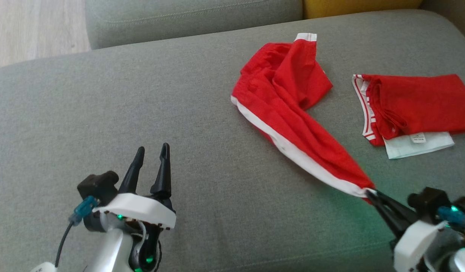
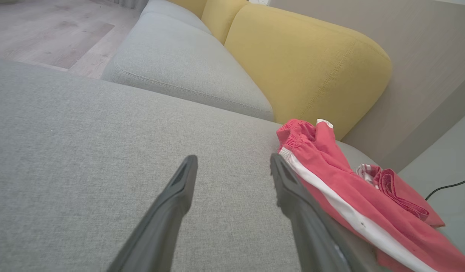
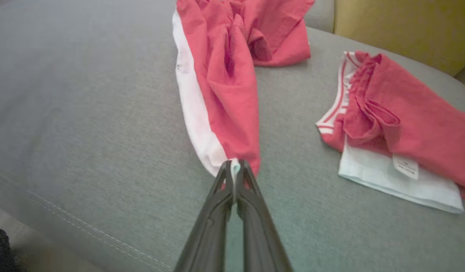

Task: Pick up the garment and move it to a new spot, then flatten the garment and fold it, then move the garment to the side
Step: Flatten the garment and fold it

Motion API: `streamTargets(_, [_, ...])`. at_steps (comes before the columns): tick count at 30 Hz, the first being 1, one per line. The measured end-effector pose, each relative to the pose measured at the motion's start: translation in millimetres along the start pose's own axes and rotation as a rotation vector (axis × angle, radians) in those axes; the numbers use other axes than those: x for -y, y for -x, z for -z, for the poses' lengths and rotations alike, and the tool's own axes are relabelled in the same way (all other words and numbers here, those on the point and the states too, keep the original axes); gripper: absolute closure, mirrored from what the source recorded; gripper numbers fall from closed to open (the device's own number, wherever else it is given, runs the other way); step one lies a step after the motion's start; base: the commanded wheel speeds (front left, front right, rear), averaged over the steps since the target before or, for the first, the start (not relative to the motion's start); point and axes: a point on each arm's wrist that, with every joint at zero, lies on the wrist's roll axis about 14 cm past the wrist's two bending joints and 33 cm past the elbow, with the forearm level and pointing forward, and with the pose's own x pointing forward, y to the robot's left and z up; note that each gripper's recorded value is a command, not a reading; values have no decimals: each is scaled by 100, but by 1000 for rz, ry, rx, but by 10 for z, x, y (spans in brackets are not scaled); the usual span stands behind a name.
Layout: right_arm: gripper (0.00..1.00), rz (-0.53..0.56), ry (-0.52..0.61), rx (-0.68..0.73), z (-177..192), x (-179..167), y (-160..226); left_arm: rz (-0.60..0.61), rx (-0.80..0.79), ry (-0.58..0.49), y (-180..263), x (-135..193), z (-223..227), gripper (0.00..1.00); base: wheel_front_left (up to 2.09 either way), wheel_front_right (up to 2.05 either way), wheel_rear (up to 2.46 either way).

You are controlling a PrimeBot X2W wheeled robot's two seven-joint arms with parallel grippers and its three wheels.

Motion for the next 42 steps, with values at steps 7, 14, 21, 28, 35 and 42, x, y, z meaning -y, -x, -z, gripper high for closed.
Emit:
streamTargets(7, [0,116,-62,20,65,275,29,10,-11,-12,3,16,31,0,0,0,0])
streamTargets(14, [0,299,-203,340,-543,593,86,45,-9,-20,-95,101,15,0,0,0,0])
streamTargets(21, [0,416,-326,509,-838,638,37,166,-73,-67,-354,334,179,0,0,0,0])
streamTargets(28, [0,451,-346,474,-683,667,-45,353,-211,-189,-753,655,414,0,0,0,0])
streamTargets(35, [0,499,-355,464,-600,792,-86,487,-359,-331,-994,768,747,0,0,0,0])
streamTargets(42, [0,538,-366,413,-386,849,-98,538,-438,-382,-1168,724,952,0,0,0,0])
